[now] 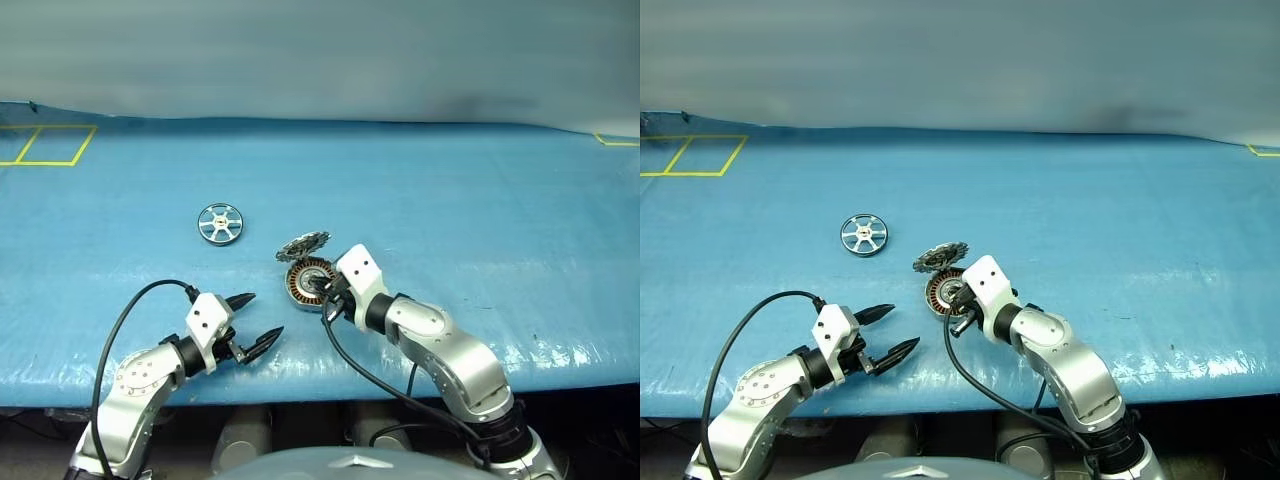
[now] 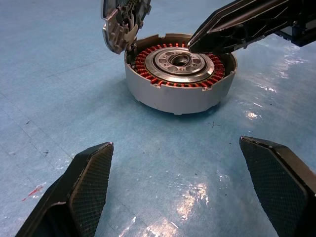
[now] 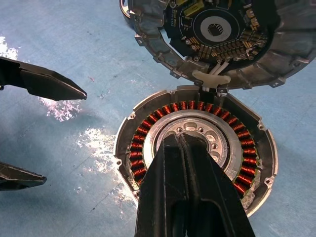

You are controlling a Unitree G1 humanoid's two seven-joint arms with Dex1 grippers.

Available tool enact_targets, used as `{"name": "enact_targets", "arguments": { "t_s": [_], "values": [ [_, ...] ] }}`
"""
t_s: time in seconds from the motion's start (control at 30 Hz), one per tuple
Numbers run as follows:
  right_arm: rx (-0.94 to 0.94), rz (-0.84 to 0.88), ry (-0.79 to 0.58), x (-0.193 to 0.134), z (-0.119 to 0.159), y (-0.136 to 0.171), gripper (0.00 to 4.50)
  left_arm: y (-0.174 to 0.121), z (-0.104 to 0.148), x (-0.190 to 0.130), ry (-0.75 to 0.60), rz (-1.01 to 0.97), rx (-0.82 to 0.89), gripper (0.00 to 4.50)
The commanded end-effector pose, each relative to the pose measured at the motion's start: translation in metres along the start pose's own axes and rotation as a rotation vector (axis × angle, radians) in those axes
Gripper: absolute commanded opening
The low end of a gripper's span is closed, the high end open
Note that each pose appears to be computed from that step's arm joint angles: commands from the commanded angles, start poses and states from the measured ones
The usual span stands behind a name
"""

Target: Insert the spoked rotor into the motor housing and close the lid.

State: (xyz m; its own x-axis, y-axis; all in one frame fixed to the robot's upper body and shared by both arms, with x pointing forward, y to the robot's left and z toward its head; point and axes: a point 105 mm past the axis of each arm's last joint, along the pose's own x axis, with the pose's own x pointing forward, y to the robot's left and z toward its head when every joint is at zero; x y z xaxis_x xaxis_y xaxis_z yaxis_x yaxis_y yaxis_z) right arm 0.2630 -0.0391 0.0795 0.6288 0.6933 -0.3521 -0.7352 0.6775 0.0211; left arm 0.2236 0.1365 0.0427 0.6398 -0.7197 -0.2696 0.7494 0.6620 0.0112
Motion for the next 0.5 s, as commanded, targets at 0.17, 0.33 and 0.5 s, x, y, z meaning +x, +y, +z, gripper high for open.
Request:
{"name": "enact_targets", "arguments": {
  "t_s": [0.17, 0.33, 0.5],
  "values": [
    [-0.035, -0.037, -0.061, 0.007, 0.017, -0.004, 0.05, -0.002, 0.006, 0.001, -0.016, -0.018, 0.023, 4.5],
    [-0.05, -0.054, -0.053, 0.015, 0.017, -0.008, 0.05, -0.002, 0.006, 0.001, -0.015, -0.012, 0.019, 4.5],
    [-0.063, -0.038, -0.04, 0.022, 0.014, -0.006, 0.05, -0.002, 0.005, 0.001, -0.013, -0.009, 0.015, 4.5]
  ]
}}
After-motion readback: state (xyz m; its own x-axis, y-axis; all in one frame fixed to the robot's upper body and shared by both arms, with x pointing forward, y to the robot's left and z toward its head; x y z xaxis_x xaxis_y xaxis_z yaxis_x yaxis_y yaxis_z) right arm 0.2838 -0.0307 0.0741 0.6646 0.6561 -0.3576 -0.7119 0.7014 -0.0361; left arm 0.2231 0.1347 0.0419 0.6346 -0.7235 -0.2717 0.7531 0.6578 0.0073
